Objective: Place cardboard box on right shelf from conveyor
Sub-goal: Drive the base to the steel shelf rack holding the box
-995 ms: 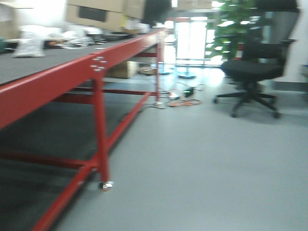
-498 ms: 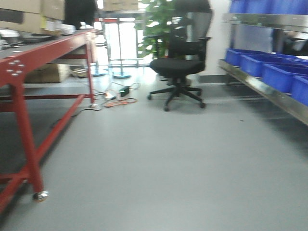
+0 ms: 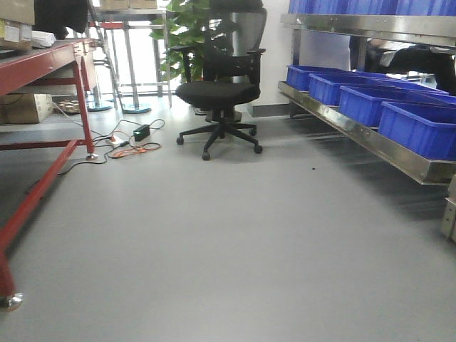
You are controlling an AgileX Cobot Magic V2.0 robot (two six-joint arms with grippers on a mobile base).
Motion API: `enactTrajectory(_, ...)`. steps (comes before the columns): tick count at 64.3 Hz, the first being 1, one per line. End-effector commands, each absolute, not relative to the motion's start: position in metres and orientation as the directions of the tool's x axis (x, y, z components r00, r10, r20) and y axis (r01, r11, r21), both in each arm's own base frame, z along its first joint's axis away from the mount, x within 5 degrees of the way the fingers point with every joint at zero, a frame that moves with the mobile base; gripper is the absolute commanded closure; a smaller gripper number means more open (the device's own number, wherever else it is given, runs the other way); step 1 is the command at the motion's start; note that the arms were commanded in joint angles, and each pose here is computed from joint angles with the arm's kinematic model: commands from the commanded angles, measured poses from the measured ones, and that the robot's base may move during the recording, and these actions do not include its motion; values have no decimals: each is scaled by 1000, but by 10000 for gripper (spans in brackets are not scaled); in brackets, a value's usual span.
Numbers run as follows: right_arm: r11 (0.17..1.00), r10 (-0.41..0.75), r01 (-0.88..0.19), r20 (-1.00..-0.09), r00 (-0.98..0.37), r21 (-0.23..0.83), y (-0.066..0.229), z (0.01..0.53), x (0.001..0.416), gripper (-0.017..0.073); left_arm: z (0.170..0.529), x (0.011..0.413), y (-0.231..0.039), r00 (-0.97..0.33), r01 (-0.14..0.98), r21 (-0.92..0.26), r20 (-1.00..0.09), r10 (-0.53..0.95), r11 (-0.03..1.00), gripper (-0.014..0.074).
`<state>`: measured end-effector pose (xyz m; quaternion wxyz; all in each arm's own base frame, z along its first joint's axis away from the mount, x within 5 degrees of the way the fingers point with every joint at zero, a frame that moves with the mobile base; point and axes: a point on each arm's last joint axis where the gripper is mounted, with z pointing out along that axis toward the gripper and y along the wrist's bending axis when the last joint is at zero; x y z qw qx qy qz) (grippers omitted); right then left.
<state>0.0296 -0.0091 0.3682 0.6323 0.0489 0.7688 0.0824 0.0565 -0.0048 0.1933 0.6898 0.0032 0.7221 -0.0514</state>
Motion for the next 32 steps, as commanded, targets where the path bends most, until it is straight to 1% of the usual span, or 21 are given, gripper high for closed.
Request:
enactTrajectory(1, 983, 168, -57, -982, -85, 173, -8, 385, 30, 398, 203, 55, -4, 51, 78, -79, -995, -83, 994, 713)
enactTrajectory(32, 983, 168, -58, -982, -83, 173, -9, 385, 30, 398, 203, 55, -4, 51, 77, -79, -995, -83, 994, 713)
